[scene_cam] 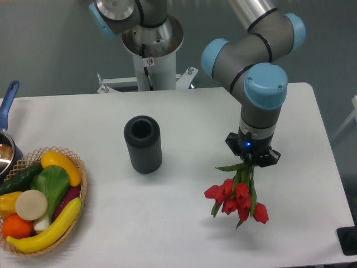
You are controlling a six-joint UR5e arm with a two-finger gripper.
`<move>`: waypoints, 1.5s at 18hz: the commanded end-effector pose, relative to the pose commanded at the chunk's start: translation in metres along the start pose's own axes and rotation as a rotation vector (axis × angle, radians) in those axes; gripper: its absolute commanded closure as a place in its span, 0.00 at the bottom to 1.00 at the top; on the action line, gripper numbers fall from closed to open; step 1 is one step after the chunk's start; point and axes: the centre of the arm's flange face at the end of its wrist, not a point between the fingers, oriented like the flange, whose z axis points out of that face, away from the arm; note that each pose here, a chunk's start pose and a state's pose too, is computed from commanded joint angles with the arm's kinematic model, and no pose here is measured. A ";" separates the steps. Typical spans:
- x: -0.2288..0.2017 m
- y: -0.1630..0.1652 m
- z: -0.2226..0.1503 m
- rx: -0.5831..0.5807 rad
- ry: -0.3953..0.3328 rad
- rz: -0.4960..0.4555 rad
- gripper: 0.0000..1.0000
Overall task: Insert the flowers into the vase
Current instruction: 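Lift the red tulip bunch and swing it toward the black vase, then position the tulip stems above the vase opening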
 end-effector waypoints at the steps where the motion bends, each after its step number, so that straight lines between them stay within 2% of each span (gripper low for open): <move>1: 0.000 0.000 -0.001 0.002 -0.001 0.000 1.00; 3: 0.001 -0.001 -0.002 0.010 0.001 0.002 1.00; 5: 0.006 -0.011 -0.009 0.086 0.015 -0.001 1.00; 9: 0.019 -0.028 -0.045 0.276 0.029 -0.035 1.00; 10: 0.021 -0.034 -0.054 0.348 0.024 -0.042 1.00; 11: 0.027 -0.045 -0.074 0.498 0.031 -0.061 1.00; 12: 0.031 -0.051 -0.085 0.583 0.053 -0.098 1.00; 15: 0.040 -0.062 -0.110 0.704 0.074 -0.133 1.00; 17: 0.057 -0.074 -0.130 0.802 0.141 -0.122 1.00; 19: 0.068 -0.080 -0.141 0.918 0.253 -0.139 1.00; 22: 0.090 -0.072 -0.160 1.060 0.342 -0.109 1.00; 25: 0.116 -0.046 -0.170 1.137 0.349 -0.098 1.00; 27: 0.132 -0.024 -0.174 1.214 0.384 -0.101 1.00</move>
